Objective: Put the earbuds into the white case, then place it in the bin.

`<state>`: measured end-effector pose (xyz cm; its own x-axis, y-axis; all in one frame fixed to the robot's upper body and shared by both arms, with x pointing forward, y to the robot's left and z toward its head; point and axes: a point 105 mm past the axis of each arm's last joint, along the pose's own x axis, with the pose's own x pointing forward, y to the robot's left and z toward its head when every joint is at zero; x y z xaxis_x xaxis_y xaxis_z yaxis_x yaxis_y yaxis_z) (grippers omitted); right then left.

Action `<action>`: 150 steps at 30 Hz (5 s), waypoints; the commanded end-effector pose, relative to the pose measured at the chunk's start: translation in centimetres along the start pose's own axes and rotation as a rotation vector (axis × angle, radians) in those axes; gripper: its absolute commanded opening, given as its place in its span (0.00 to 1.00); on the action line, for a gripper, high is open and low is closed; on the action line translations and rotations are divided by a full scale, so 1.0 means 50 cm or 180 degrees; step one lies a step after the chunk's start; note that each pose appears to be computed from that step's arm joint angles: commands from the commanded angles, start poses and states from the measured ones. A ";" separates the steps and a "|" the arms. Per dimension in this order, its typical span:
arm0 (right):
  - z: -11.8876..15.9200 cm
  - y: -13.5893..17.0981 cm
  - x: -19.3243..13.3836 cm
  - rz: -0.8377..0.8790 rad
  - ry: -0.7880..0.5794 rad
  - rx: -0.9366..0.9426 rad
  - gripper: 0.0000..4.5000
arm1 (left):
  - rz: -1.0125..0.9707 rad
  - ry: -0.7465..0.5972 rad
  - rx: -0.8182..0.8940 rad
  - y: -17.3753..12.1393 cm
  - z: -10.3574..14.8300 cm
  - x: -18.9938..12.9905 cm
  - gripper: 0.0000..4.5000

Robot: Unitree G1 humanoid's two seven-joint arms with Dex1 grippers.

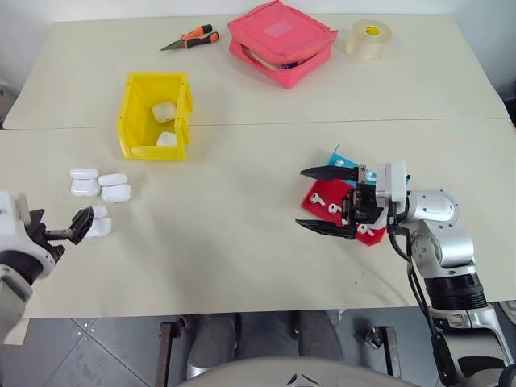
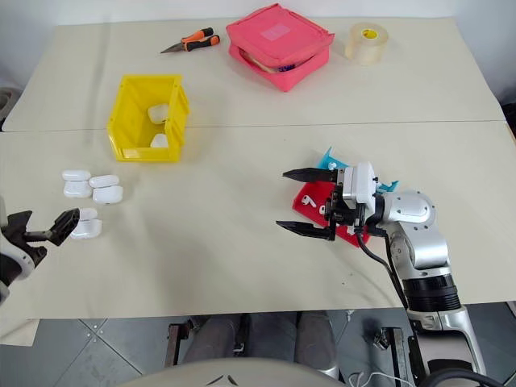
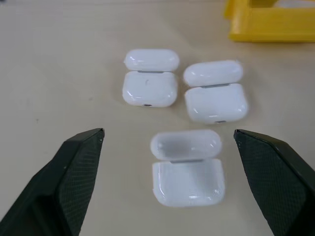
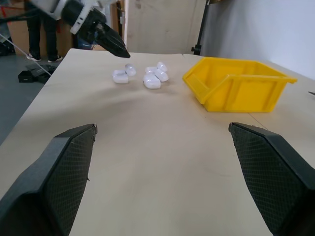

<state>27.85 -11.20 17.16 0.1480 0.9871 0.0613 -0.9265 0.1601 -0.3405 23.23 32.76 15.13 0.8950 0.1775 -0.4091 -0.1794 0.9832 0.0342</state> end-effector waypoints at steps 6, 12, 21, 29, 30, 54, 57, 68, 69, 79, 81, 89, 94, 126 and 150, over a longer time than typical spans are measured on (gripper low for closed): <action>0.025 0.007 -0.002 -0.0069 -0.0057 -0.0100 1.00 | 0.0165 0.0712 -0.0240 -0.004 -0.040 0.013 1.00; 0.028 0.012 0.003 -0.0087 -0.0068 -0.0086 1.00 | 0.0121 0.0846 -0.0219 -0.018 -0.060 0.025 1.00; 0.031 0.013 0.009 -0.0124 -0.0096 -0.0087 1.00 | 0.0042 0.0927 -0.0207 -0.038 -0.070 0.043 1.00; 0.031 0.016 0.011 -0.0201 -0.0115 -0.0099 1.00 | 0.0035 0.0997 -0.0160 -0.043 -0.076 0.053 0.75; 0.030 0.016 0.011 -0.0204 -0.0115 -0.0101 1.00 | 0.0036 0.1003 -0.0156 -0.042 -0.077 0.053 0.68; 0.014 -0.026 -0.100 -0.0477 0.0557 -0.0187 1.00 | -0.2831 -0.1765 0.0886 -0.280 -0.020 -0.052 0.62; 0.016 -0.034 -0.139 -0.0724 0.0703 -0.0238 1.00 | -0.3289 -0.2137 0.0828 -0.344 0.005 -0.045 0.62; 0.057 0.064 -0.272 -0.1607 0.1306 -0.0215 1.00 | -0.5180 -0.3013 0.0672 -0.516 0.037 -0.076 0.62; 0.057 0.074 -0.272 -0.1677 0.1330 -0.0205 1.00 | -0.5198 -0.3072 0.0642 -0.519 0.042 -0.078 0.62; 0.029 0.123 -0.300 -0.2081 0.1720 0.0278 1.00 | -0.5275 -0.3234 0.0433 -0.538 0.070 -0.076 0.62; 0.021 0.128 -0.300 -0.2076 0.1879 0.0465 1.00 | -0.5364 -0.3206 0.0390 -0.539 0.063 -0.082 0.62; 0.022 0.099 -0.245 -0.1730 0.2499 0.0955 1.00 | -0.5656 -0.3212 0.0261 -0.561 0.047 -0.099 0.62; 0.014 0.083 -0.218 -0.1546 0.2874 0.1160 1.00 | -0.5865 -0.3256 0.0216 -0.576 0.043 -0.114 0.62; -0.069 0.030 -0.190 -0.1157 0.3857 0.0823 0.48 | -0.5985 -0.3221 0.0281 -0.577 0.016 -0.121 0.62; -0.083 0.038 -0.188 -0.1008 0.3880 0.0828 0.10 | -0.6014 -0.3234 0.0335 -0.567 0.018 -0.120 0.62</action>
<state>26.12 -19.91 12.44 0.4667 0.3062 -0.8297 -0.8182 0.5056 -0.2737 23.53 3.49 16.96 -0.1991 -0.8537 0.4813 0.9501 -0.0478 0.3082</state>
